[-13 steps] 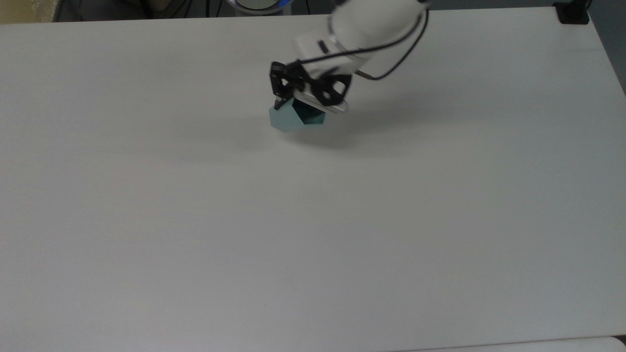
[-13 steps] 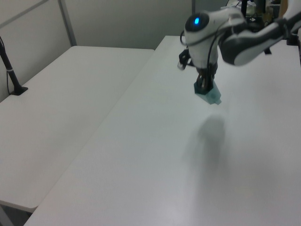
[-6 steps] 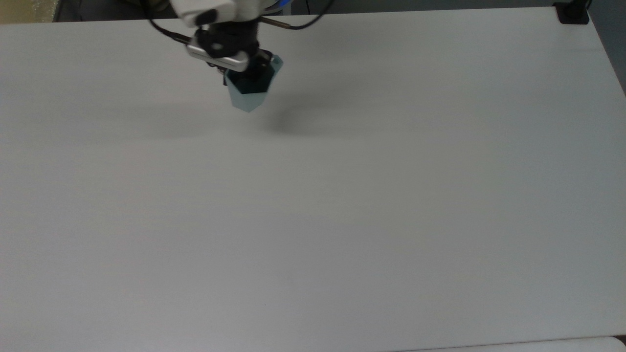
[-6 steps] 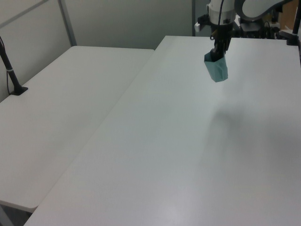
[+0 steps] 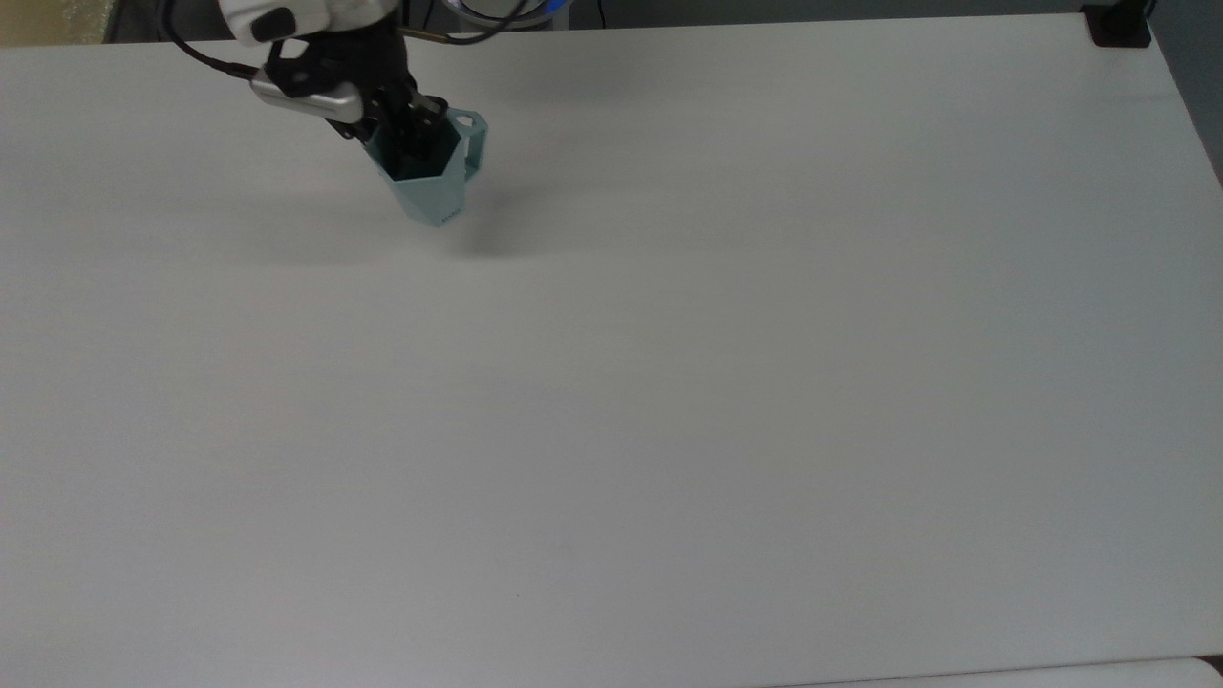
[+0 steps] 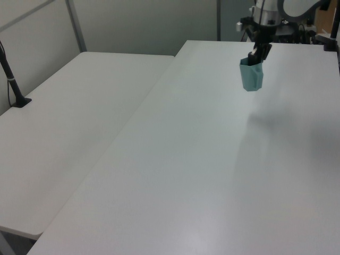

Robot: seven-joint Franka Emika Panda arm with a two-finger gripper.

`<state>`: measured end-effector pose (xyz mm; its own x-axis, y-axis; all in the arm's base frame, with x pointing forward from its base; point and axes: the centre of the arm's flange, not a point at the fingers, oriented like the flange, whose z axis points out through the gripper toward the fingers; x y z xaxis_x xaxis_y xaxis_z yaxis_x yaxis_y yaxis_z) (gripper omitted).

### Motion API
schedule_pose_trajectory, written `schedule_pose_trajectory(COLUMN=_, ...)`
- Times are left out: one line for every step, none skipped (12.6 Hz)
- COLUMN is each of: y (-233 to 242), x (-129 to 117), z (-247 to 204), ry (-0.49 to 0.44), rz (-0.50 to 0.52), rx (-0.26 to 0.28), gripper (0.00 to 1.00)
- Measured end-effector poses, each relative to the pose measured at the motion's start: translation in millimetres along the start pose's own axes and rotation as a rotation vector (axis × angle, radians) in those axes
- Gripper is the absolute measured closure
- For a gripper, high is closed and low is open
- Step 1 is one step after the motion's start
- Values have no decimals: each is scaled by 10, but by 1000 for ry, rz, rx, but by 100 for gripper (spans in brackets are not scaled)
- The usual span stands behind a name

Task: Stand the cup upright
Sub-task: 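Lower the upright cup onto the table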

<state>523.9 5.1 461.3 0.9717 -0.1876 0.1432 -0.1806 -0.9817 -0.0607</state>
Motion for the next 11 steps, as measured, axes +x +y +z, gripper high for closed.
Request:
schedule_pose_trajectory(y=105, x=-63, z=36, ry=1, rz=0, rx=14, gripper=89)
schedule_pose_trajectory(y=185, x=-118, z=70, ry=1, rz=-2, rx=22, gripper=89)
schedule_pose_trajectory(y=255, x=-175, z=136, ry=11, rz=-1, rx=30, gripper=89)
schedule_pose_trajectory(y=262, x=-196, z=187, ry=24, rz=0, rx=32, gripper=89)
schedule_pose_trajectory(y=245, x=-222, z=281, ry=41, rz=-3, rx=33, gripper=89)
schedule_pose_trajectory(y=233, x=-239, z=381, ry=51, rz=-6, rx=31, gripper=89)
schedule_pose_trajectory(y=216, x=-246, z=452, ry=58, rz=-9, rx=29, gripper=89)
schedule_pose_trajectory(y=173, x=-255, z=521, ry=63, rz=-17, rx=28, gripper=89)
schedule_pose_trajectory(y=119, x=-269, z=597, ry=61, rz=-26, rx=25, gripper=89)
schedule_pose_trajectory(y=57, x=-282, z=691, ry=55, rz=-36, rx=20, gripper=89)
schedule_pose_trajectory(y=24, x=-283, z=747, ry=52, rz=-43, rx=16, gripper=89)
